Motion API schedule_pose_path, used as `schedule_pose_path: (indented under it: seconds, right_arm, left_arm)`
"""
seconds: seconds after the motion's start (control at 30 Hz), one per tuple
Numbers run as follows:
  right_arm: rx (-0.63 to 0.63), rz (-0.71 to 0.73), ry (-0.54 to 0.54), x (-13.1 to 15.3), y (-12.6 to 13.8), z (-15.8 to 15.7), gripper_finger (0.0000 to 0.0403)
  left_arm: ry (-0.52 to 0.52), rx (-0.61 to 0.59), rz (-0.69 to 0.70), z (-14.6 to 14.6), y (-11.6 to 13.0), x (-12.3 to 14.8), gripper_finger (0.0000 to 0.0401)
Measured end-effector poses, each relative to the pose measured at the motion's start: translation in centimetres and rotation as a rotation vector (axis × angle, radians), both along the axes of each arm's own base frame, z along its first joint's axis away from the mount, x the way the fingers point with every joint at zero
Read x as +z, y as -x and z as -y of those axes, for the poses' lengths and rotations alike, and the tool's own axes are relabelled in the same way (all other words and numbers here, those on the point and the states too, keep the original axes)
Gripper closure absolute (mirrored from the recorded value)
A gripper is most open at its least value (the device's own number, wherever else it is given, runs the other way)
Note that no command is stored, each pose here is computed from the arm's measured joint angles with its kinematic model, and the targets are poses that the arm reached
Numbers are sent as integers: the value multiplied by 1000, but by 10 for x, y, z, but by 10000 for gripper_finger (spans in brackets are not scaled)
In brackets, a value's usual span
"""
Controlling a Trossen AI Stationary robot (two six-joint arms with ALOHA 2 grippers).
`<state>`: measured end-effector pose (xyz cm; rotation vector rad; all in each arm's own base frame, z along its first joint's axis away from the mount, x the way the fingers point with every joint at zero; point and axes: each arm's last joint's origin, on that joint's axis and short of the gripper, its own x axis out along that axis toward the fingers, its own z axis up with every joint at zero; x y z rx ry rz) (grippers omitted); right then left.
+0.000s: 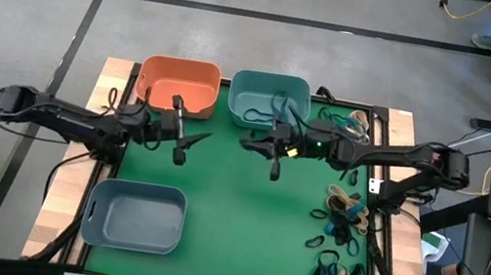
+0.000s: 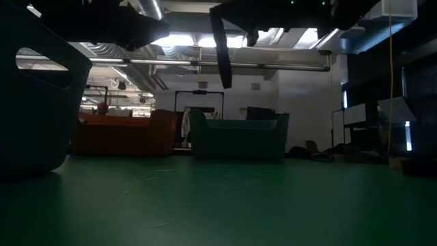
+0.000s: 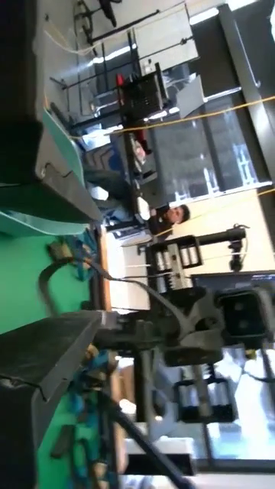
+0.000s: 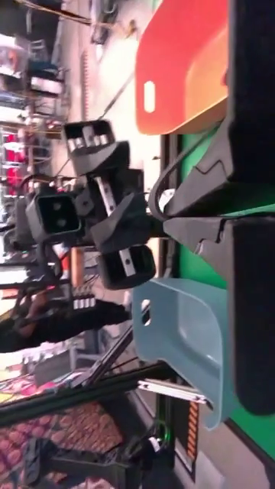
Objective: Sort rubber bands into baskets
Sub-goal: Put the black rubber band into the orange bin
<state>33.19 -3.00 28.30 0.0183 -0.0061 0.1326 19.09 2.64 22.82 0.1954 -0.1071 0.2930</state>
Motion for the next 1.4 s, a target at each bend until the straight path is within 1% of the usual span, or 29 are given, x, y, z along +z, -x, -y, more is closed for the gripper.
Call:
schedule_pose_path:
  seconds: [0.13, 0.33, 0.43, 0.6, 0.8, 0.9, 1.0, 1.13, 1.2, 1.33, 1.4]
  right_arm:
    - [23, 46, 14, -4, -6, 0, 397]
    - [37, 103, 38, -8, -12, 0, 397]
    - [37, 126, 41, -10, -15, 1, 397]
    - [42, 115, 40, -14, -17, 0, 397]
    - [93, 111, 44, -16, -19, -11, 397]
    - [106, 115, 65, -16, -19, -15, 397]
    - [110, 111, 66, -16, -19, -17, 397]
    - [110, 109, 66, -17, -19, -17, 397]
    - [109, 108, 66, -17, -19, -17, 397]
    - [114, 107, 64, -17, -19, -18, 397]
    - [115, 108, 64, -17, -19, -19, 397]
  left_arm:
    - [42, -8, 39, -1, -7, -3, 206]
    - [40, -15, 10, -2, -16, -12, 216]
    - [42, -25, 2, -2, -24, -12, 220]
    - [44, -86, -41, -2, -38, -17, 226]
    - [51, -87, -85, -3, -54, -23, 226]
    - [54, -87, -103, -4, -60, -26, 228]
    - [51, -124, -118, -2, -66, -29, 233]
    - [40, -193, -124, 5, -73, -28, 251]
    - [29, -206, -129, 8, -75, -29, 263]
    - [-35, -216, -149, 11, -76, -30, 292]
    - [-51, -217, -152, 12, -76, -30, 311]
